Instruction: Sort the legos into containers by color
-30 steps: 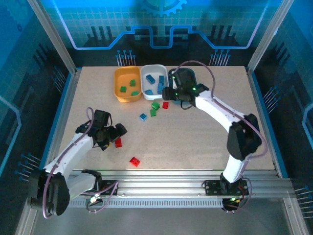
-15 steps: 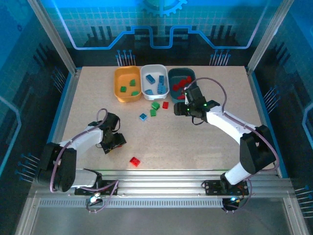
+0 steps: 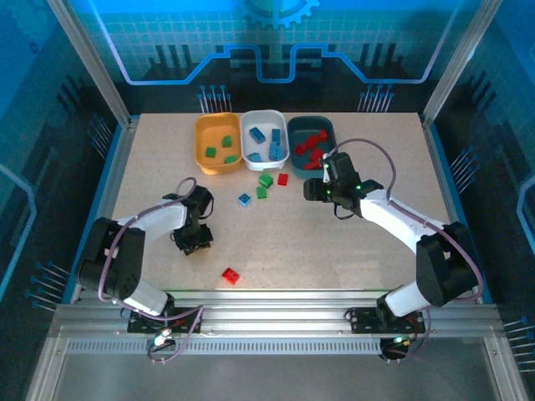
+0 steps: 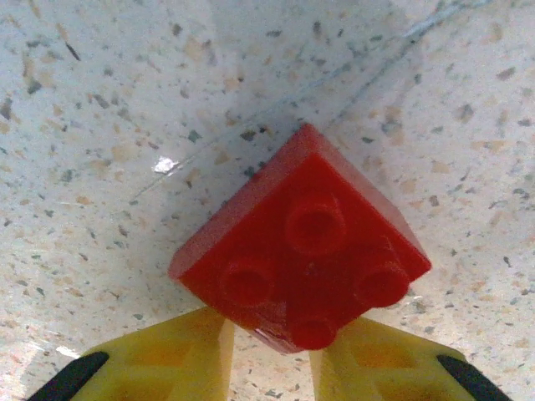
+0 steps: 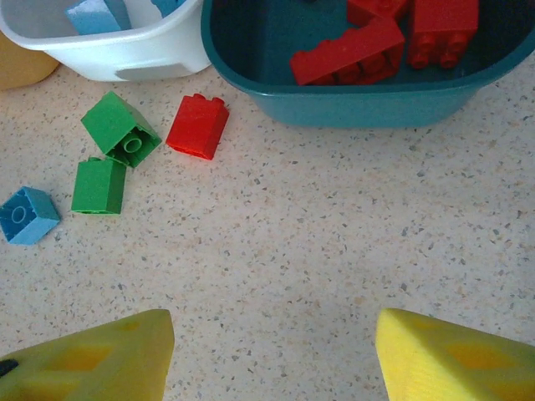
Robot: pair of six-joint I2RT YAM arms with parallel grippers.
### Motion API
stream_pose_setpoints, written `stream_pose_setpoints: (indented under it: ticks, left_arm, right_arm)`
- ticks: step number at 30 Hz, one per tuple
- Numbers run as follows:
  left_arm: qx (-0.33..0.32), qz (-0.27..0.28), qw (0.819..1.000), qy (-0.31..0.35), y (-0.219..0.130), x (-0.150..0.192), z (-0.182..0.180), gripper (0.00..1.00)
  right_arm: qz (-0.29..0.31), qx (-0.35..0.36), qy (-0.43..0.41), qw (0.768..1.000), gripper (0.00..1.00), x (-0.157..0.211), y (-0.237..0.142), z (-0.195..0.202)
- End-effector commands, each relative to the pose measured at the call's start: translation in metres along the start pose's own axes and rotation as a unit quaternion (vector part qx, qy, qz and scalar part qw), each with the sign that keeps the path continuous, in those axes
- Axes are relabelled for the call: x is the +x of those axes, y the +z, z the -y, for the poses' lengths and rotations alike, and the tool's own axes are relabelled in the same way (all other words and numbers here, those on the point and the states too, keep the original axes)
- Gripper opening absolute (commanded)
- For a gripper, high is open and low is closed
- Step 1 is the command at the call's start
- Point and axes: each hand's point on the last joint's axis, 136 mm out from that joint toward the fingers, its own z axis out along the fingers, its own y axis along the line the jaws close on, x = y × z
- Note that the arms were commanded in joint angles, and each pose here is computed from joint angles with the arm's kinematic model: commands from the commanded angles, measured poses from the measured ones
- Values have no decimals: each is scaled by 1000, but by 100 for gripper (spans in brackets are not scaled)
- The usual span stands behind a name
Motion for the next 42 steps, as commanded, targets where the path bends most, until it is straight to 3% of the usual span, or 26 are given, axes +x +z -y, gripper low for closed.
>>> stream_pose_setpoints:
  ticks: [1,4,6,10,15,21,28,39,42]
  left_arm:
    - [50,57,997,23,-9,-31,39,32]
    - [34,58,997,32,-13,-27,42,62]
    - [32,58,997,26,-15,-25,41,74]
    - [38,73,996,34,-30,-26,39,80]
    - [3,104,993,48,-41,-50,37,82]
    - [-30,91,994,61,-21,-68,43,81]
    - [-47,81,994,55,-7,-63,35,78]
    - [-10,88,995,51,-23,-52,35,78]
    - [-10,78,996,52,-13,-48,35,72]
  right_arm:
    - [24,-13,5,1000,66,-11,-8,-1]
    - [24,-11,7,1000,66,-11,-9,1]
    - [24,-10,7,1000,66,-11,-9,2]
    - [22,-9,9,1000,66,-8,-9,3]
    - [20,-13,13,1000,66,-7,-7,2]
    - [22,-7,10,1000,66,-6,-11,5]
    - [28,-5,14,999,66,-8,-15,9]
    - [27,-7,18,999,66,-8,-13,9]
    - [26,-9,18,999,66,-7,-13,8]
